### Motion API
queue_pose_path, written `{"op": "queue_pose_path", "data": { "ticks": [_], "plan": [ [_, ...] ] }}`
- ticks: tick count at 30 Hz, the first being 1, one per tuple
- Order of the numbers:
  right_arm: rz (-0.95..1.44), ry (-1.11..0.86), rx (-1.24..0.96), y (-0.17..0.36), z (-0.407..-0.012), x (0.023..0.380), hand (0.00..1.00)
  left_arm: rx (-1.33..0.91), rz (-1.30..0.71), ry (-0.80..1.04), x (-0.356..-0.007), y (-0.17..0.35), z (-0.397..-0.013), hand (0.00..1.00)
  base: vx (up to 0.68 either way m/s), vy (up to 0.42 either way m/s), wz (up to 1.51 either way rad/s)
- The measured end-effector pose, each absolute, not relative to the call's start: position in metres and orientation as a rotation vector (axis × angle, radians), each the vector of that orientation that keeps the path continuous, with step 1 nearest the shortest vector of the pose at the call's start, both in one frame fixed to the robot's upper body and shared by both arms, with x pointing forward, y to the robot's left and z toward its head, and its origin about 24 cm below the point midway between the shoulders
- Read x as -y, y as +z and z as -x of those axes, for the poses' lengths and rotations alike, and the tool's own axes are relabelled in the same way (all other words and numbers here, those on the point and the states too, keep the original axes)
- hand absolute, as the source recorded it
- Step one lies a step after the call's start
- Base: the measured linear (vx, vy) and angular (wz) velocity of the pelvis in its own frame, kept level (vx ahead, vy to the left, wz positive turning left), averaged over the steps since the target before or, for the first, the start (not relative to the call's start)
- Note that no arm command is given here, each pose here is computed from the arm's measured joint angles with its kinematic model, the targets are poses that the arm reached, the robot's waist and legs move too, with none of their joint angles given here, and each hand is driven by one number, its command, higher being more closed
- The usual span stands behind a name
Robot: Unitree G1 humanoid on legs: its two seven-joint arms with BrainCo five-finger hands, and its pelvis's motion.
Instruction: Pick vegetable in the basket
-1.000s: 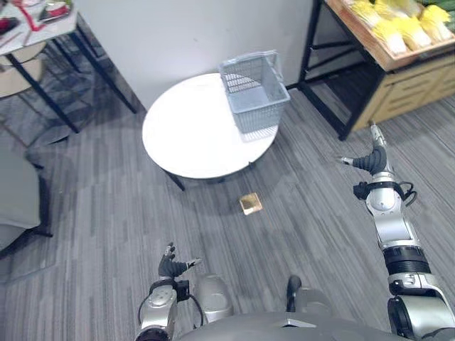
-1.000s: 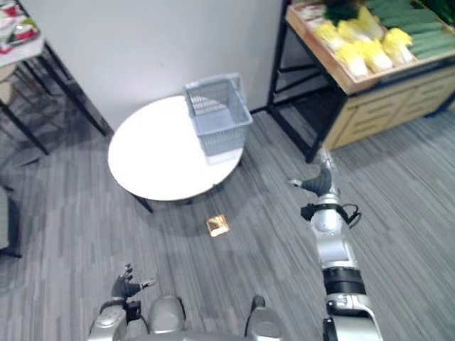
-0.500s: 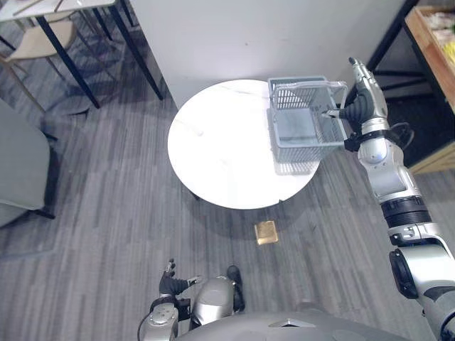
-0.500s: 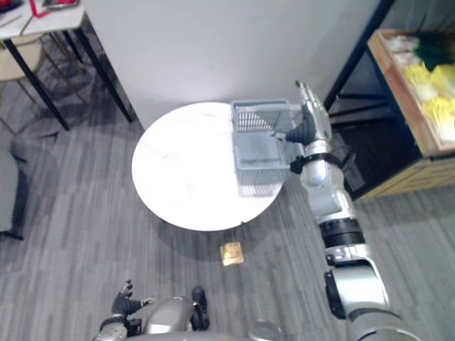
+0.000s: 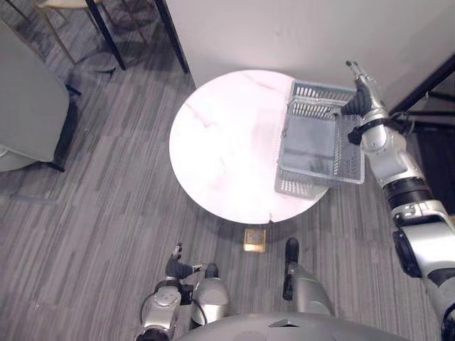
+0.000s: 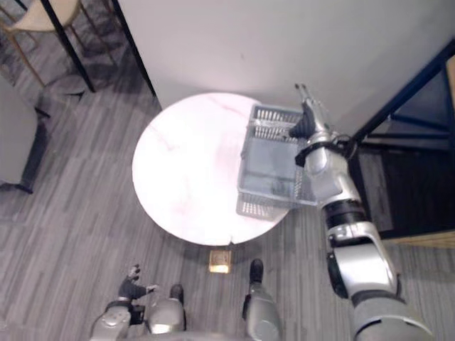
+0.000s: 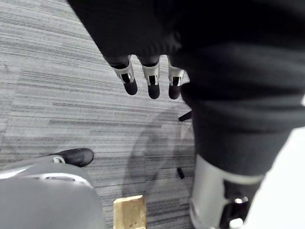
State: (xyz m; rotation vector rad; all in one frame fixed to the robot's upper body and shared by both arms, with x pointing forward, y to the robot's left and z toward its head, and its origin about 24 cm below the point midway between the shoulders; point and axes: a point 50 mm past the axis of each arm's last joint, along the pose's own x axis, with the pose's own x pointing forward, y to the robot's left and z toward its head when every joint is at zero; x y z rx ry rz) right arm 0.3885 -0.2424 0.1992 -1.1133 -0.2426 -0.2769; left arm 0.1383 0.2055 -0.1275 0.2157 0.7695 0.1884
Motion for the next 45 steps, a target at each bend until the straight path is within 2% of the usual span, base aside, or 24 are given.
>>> {"op": "queue_pose_path", "data": {
  "ticks": [3, 8, 9, 11, 17, 25, 32, 35, 39, 45],
  "plan": [
    [1.139, -0.294, 0.266, 0.213, -0.39, 0.245, 0.0, -0.747, -0.219, 0.18, -0.204, -0.126, -0.143, 0.0, 0.01, -0.012, 0.03],
    [1.176, -0.269, 0.217, 0.207, -0.396, 0.244, 0.0, -0.715, -0.227, 0.161, -0.2, -0.122, -0.152, 0.0, -0.03, 0.014, 0.02],
    [1.183, -0.295, 0.242, 0.216, -0.398, 0.243, 1.0, -0.706, -0.232, 0.155, -0.199, -0.121, -0.154, 0.0, -0.04, 0.009, -0.02],
    [1.181, -0.322, 0.292, 0.241, -0.402, 0.24, 1.0, -0.694, -0.25, 0.141, -0.201, -0.119, -0.157, 0.0, -0.07, 0.006, -0.03],
    [1.23, -0.467, 0.327, 0.289, -0.396, 0.27, 1.0, -0.643, -0.244, 0.136, -0.196, -0.113, -0.172, 0.0, -0.05, -0.006, 0.06],
    [1.219, -0.49, 0.271, 0.279, -0.394, 0.284, 1.0, -0.64, -0.235, 0.138, -0.194, -0.113, -0.173, 0.0, 0.0, 0.001, 0.01],
    [1.133, -0.469, 0.092, 0.199, -0.37, 0.315, 1.0, -0.635, -0.235, 0.135, -0.192, -0.112, -0.175, 0.0, 0.0, 0.017, -0.04],
    [1.056, -0.428, 0.02, 0.159, -0.358, 0.315, 1.0, -0.64, -0.233, 0.121, -0.191, -0.112, -0.175, 0.0, 0.01, 0.006, -0.06],
    [0.927, -0.429, -0.108, 0.093, -0.315, 0.323, 1.0, -0.643, -0.231, 0.067, -0.184, -0.113, -0.175, 0.0, 0.02, 0.002, -0.02],
    [0.797, -0.59, -0.129, 0.069, -0.256, 0.342, 1.0, -0.688, -0.244, 0.065, -0.194, -0.117, -0.166, 0.0, 0.02, 0.011, -0.36]
  ]
}}
